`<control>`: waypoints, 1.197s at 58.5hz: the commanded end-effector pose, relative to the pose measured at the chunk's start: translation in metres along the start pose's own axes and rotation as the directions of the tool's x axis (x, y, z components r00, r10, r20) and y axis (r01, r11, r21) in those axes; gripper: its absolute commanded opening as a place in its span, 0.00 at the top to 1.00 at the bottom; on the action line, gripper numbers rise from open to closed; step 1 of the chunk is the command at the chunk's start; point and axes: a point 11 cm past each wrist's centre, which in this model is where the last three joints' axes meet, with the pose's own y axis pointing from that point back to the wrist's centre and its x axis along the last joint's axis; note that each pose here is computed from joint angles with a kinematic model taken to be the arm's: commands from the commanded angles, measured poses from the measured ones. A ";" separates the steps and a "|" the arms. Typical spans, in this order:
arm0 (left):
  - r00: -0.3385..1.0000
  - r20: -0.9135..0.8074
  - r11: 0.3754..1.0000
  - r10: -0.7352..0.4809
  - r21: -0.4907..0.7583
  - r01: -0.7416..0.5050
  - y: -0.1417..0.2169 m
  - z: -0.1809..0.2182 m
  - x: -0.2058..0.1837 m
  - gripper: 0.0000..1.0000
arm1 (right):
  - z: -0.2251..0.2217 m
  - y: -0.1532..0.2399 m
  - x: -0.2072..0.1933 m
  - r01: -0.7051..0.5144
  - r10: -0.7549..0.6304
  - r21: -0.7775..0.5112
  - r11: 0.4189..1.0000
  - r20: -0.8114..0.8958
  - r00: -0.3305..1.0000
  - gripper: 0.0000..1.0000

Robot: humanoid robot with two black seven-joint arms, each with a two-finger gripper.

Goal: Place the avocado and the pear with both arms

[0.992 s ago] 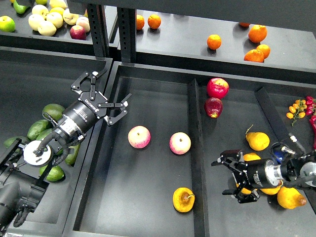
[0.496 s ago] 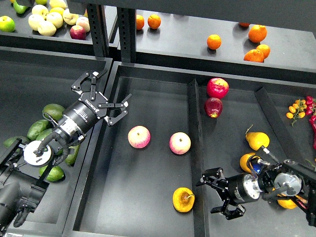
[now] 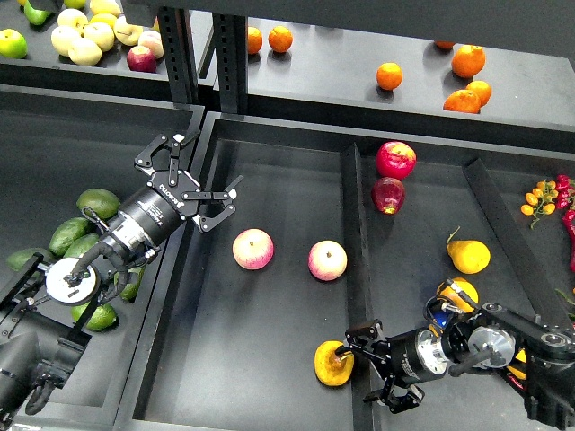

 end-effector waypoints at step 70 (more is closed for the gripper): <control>1.000 -0.010 1.000 0.019 0.006 -0.019 0.005 -0.005 0.006 0.01 | -0.057 0.026 0.024 -0.053 0.026 0.202 0.978 0.135 0.990 0.56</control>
